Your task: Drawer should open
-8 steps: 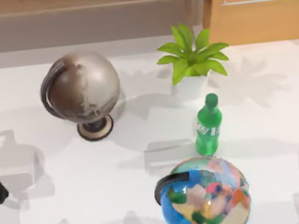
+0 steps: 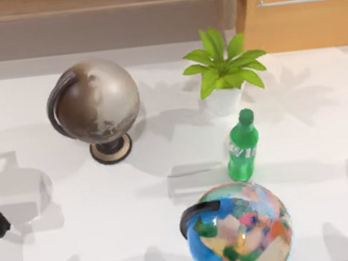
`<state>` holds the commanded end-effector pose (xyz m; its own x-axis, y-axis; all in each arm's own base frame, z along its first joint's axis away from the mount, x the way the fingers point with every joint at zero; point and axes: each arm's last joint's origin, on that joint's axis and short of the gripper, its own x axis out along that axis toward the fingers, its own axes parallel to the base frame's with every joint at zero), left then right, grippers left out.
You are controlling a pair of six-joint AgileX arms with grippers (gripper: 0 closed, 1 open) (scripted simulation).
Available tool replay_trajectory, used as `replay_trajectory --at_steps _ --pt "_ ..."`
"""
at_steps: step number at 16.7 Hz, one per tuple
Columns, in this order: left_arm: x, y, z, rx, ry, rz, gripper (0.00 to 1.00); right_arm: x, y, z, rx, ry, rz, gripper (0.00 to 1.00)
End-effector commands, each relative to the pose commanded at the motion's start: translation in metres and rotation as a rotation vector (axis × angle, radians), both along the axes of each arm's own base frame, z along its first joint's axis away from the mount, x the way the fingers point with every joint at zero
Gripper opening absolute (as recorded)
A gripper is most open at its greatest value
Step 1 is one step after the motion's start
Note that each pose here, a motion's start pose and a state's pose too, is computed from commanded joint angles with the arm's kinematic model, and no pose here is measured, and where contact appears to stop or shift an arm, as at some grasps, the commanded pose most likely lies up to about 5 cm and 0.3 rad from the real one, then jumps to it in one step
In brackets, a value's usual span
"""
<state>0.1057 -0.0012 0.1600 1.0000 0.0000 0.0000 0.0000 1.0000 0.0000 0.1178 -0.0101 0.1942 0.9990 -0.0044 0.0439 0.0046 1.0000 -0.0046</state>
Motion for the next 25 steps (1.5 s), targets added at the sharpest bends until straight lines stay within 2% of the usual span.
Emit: replay_trajectory --at_steps 4,10,18,21,25 --pt "0.0 0.0 0.0 0.0 0.0 0.0 1.0 0.031 -0.016 0.022 0.003 0.033 -0.004 1.0" --pt "0.0 0.0 0.0 0.0 0.0 0.0 1.0 0.077 -0.047 0.034 0.008 0.054 0.003 1.0" --pt "0.0 0.0 0.0 0.0 0.0 0.0 1.0 0.083 -0.052 0.035 0.005 0.047 0.006 1.0" --pt "0.0 0.0 0.0 0.0 0.0 0.0 1.0 0.092 -0.05 0.039 -0.061 0.034 0.012 1.0" --pt "0.0 0.0 0.0 0.0 0.0 0.0 1.0 0.124 -0.045 0.041 -0.267 0.019 0.012 1.0"
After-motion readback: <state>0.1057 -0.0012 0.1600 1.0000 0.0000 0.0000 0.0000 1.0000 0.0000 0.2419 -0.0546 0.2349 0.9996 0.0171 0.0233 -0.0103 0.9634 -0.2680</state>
